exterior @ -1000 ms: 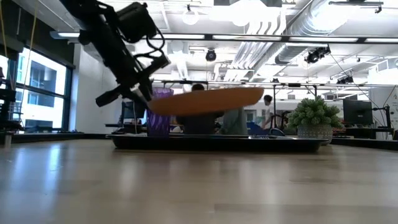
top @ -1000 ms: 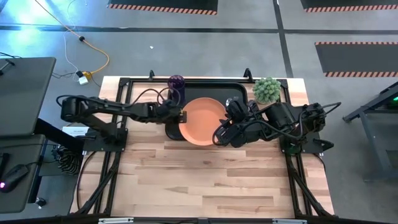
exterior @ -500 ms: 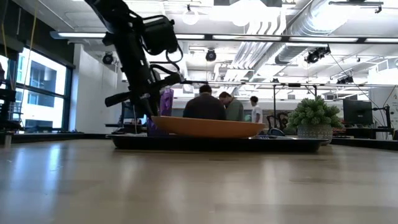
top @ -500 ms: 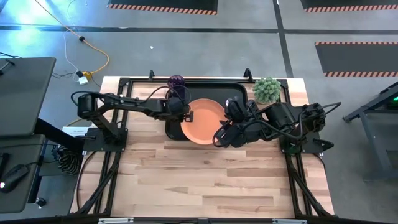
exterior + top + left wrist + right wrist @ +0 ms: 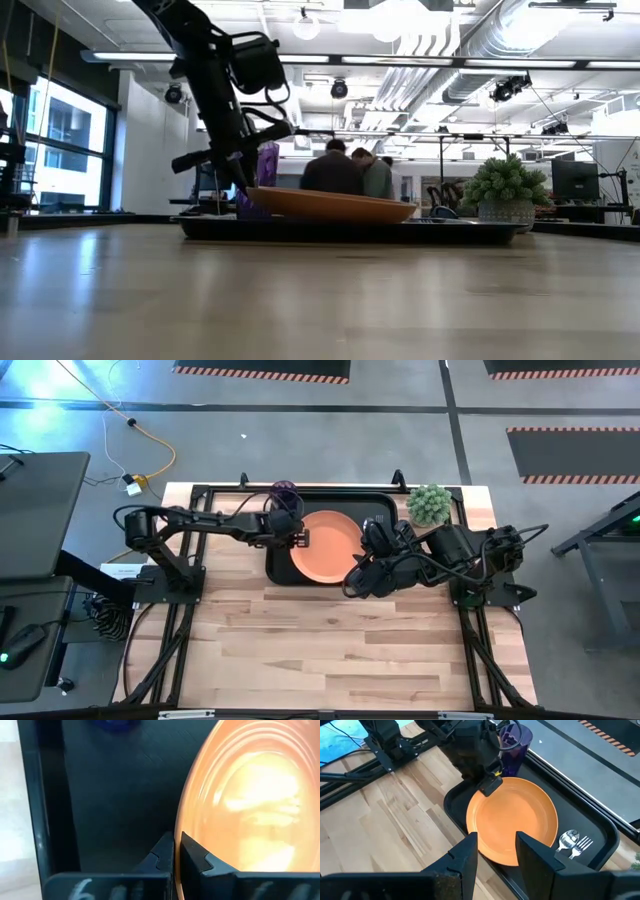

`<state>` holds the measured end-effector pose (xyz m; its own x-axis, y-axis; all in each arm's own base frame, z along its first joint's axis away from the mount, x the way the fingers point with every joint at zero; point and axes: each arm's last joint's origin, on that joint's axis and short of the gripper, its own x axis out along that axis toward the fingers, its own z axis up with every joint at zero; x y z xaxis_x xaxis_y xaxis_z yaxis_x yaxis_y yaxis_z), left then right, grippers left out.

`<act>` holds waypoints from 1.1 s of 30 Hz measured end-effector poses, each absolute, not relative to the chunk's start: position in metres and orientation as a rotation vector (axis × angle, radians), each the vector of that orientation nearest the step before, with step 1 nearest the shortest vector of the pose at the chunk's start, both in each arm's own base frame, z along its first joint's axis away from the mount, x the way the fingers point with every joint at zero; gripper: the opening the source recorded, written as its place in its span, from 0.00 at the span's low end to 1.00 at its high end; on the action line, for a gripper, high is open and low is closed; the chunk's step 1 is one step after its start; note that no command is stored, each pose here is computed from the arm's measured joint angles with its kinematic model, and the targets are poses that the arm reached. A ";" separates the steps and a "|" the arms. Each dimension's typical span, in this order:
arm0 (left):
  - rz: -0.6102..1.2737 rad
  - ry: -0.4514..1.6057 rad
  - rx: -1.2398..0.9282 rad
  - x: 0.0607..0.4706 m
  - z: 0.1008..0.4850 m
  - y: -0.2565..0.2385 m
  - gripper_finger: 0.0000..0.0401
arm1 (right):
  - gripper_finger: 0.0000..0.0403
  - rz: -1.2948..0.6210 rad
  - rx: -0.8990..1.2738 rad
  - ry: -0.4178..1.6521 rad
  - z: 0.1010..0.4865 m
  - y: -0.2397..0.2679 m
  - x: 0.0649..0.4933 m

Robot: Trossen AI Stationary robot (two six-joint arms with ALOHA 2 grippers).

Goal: Pick and place plate/cup/fork/spoon on tray
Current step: Put the orange plate to the left of the brown spoon on the tray

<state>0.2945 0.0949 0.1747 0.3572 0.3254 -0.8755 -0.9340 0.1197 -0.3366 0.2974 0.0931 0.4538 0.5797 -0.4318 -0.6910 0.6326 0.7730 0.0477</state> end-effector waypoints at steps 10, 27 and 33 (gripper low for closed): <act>1.056 0.718 -1.071 0.290 0.175 0.109 0.00 | 0.31 -0.633 0.305 0.717 0.454 0.093 0.297; 1.047 0.731 -1.070 0.290 0.175 0.110 0.04 | 0.31 -0.625 0.311 0.725 0.453 0.093 0.297; 1.047 0.731 -1.070 0.290 0.175 0.110 0.06 | 0.31 -0.623 0.312 0.727 0.453 0.093 0.297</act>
<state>0.2897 0.1102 0.1747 0.3567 0.3168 -0.8789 -0.9342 0.1155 -0.3375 0.2974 0.0935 0.4534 0.5794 -0.4184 -0.6995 0.6268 0.7773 0.0543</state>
